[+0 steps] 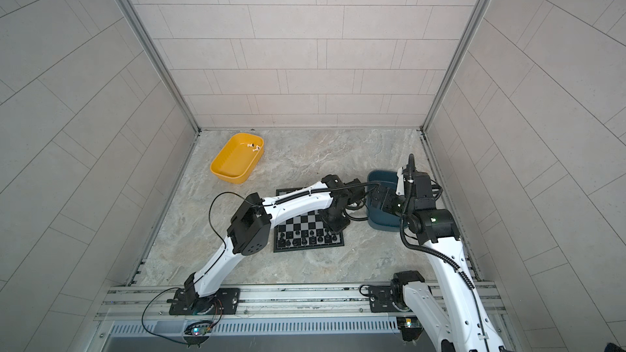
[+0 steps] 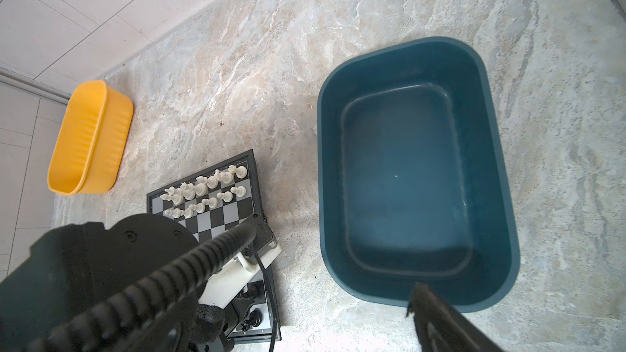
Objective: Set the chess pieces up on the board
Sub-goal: 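Lower the black piece with the left gripper onto the board's near rows and open, then move the left gripper over the yellow tub and lower it inside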
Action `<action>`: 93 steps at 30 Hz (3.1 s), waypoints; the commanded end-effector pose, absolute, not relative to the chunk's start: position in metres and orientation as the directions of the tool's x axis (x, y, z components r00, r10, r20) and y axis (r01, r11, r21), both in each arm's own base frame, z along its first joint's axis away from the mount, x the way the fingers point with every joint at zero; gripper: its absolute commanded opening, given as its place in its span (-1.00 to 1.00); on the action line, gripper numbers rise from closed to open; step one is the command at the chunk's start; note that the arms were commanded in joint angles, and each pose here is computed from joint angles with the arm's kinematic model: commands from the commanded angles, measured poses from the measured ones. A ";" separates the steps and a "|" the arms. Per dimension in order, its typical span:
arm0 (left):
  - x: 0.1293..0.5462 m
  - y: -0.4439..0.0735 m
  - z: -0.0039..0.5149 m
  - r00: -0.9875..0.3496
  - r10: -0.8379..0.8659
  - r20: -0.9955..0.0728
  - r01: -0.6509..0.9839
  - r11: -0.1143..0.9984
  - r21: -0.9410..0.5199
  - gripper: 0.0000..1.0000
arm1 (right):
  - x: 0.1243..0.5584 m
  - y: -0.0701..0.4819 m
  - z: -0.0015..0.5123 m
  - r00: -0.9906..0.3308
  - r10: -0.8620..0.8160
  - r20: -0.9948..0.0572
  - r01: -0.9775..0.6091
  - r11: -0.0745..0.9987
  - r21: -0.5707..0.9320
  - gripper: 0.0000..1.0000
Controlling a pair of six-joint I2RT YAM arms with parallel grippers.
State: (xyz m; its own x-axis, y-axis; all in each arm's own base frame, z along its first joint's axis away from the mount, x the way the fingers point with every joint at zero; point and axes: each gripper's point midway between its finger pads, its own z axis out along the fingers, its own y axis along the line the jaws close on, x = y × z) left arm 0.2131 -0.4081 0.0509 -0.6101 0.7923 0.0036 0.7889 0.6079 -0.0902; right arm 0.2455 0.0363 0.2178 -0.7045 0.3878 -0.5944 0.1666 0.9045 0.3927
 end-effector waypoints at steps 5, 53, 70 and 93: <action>0.240 -0.405 0.117 -0.669 0.728 -0.149 0.742 0.666 -0.076 -0.51 | 0.246 0.033 0.238 -0.669 0.391 -0.632 0.161 0.907 0.390 0.99; 0.476 -0.008 0.064 -0.897 -0.427 -0.112 -0.397 0.892 -0.219 -0.30 | 0.373 0.167 0.208 -0.729 0.219 -0.649 -0.100 0.903 0.417 0.92; 0.362 -0.055 0.052 -0.929 -0.369 0.001 -0.362 0.911 -0.197 -0.24 | 0.374 0.171 0.214 -0.724 0.224 -0.652 -0.116 0.893 0.435 0.96; 0.208 -0.111 0.035 -0.902 -0.421 0.097 -0.432 0.880 -0.197 -0.25 | 0.342 0.154 0.227 -0.708 0.200 -0.677 -0.129 0.906 0.403 1.00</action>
